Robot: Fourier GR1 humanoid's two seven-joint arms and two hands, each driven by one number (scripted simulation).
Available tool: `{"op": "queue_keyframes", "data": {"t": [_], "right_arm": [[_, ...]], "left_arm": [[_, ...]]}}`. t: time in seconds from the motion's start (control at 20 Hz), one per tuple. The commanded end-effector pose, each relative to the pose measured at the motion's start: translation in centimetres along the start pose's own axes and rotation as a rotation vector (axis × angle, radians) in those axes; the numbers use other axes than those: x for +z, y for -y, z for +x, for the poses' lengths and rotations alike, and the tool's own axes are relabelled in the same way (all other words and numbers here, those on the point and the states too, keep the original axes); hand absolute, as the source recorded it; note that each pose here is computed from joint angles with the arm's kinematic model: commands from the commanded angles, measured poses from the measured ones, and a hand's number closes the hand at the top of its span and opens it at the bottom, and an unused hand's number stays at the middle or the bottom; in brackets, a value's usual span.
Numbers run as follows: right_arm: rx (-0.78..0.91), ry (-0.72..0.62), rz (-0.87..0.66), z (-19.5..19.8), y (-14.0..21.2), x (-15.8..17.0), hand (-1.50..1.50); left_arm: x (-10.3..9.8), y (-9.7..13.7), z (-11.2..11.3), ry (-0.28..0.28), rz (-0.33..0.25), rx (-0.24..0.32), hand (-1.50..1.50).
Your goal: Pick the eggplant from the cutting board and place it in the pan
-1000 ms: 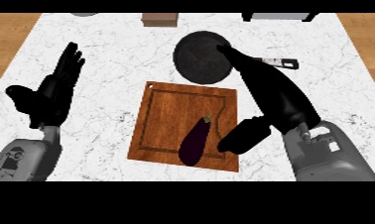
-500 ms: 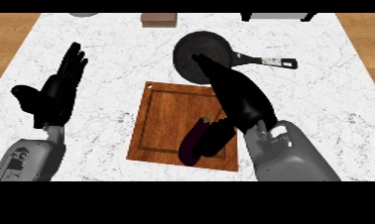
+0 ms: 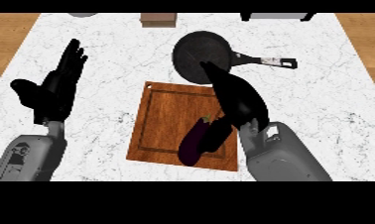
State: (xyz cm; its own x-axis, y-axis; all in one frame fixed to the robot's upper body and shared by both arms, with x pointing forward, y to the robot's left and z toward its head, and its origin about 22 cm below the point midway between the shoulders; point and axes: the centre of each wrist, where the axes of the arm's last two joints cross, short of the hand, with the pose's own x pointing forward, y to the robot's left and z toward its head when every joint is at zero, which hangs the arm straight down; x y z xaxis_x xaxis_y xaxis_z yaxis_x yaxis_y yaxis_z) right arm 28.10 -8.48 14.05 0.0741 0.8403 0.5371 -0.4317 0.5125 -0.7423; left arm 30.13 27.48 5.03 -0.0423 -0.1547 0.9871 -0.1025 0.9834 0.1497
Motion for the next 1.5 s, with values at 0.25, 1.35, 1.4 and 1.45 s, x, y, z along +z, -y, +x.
{"op": "queue_keyframes", "data": {"t": [0.25, 1.35, 1.4, 1.45], "right_arm": [[0.011, -0.058, 0.123, -2.5, -1.7, -1.6, -1.5], [0.286, -0.201, 0.263, -1.3, -6.8, -5.5, -1.5], [0.287, -0.209, 0.264, -1.3, -7.8, -5.5, -1.5], [0.274, -0.201, 0.273, -0.8, -6.4, -5.2, -1.5]], "left_arm": [[0.6, 0.7, 1.1, -0.002, -0.007, -0.004, 0.0], [-0.7, 0.1, -1.8, -0.003, -0.003, -0.011, 0.0], [0.2, -0.3, 0.7, -0.008, -0.012, 0.005, 0.0], [0.3, 1.1, 0.8, 0.014, -0.005, -0.016, 0.0]]}}
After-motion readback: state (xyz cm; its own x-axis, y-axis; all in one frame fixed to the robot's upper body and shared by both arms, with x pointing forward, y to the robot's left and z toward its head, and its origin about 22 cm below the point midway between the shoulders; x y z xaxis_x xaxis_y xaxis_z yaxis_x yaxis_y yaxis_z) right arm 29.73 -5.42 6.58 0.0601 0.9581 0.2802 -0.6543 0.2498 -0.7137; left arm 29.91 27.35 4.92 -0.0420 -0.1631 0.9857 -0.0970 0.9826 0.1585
